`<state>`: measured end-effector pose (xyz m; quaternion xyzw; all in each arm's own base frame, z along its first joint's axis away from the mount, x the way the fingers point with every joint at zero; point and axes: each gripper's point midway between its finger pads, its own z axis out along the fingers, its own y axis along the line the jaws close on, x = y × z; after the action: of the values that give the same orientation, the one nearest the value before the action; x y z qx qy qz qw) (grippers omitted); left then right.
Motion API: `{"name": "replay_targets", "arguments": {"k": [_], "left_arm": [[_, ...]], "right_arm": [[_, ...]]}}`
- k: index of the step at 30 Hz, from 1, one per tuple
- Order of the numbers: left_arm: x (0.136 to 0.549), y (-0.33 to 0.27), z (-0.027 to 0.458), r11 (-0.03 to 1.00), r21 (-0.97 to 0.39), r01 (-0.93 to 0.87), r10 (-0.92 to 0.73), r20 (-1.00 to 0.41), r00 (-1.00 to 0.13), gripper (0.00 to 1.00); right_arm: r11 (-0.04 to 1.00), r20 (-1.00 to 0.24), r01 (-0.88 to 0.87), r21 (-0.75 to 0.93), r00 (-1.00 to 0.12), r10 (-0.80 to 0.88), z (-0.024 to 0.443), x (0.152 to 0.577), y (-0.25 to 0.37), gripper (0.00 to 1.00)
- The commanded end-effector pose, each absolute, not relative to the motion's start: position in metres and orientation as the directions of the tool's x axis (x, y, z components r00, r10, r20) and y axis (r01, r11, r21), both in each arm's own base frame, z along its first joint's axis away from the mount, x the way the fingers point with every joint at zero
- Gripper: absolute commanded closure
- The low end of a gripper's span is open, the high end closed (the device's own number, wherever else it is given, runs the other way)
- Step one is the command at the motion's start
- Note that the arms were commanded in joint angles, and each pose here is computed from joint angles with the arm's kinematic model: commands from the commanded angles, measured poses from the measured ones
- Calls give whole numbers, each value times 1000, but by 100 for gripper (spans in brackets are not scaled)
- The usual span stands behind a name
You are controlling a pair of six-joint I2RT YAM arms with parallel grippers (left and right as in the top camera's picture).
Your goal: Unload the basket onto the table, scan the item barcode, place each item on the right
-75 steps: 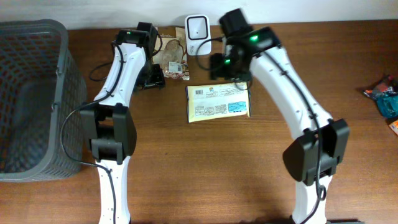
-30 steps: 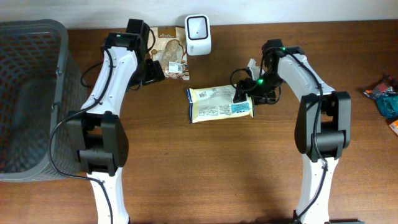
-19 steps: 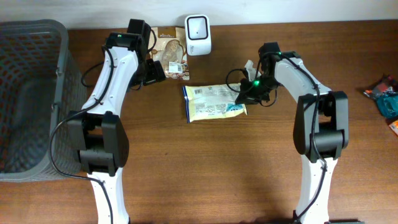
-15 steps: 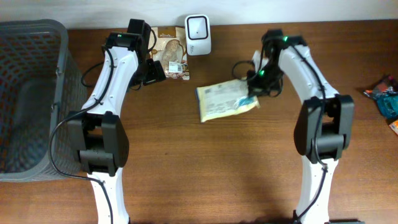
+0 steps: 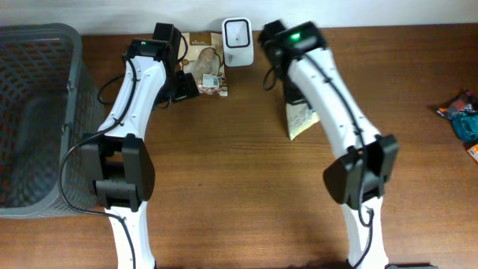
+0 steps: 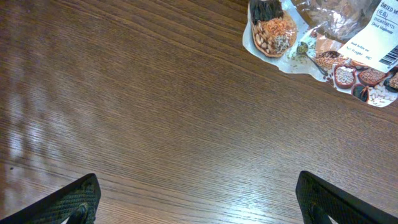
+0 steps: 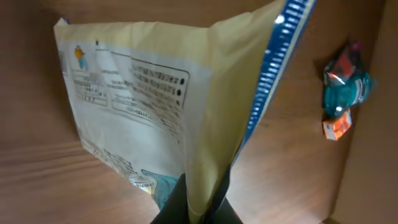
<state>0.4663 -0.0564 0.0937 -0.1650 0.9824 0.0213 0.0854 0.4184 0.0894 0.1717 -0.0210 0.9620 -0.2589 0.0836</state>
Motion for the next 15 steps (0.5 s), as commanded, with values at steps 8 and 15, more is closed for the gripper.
{"name": "replay_targets", "arguments": {"k": [8, 15], "left_arm": [[467, -56, 95, 940, 10, -340, -333, -178, -926, 1], [467, -56, 95, 940, 10, -340, -333, -178, -926, 1]], "right_arm": [[899, -97, -96, -428, -984, -152, 126, 392, 171, 92], [984, -49, -159, -81, -985, -163, 140, 399, 185, 96]]}}
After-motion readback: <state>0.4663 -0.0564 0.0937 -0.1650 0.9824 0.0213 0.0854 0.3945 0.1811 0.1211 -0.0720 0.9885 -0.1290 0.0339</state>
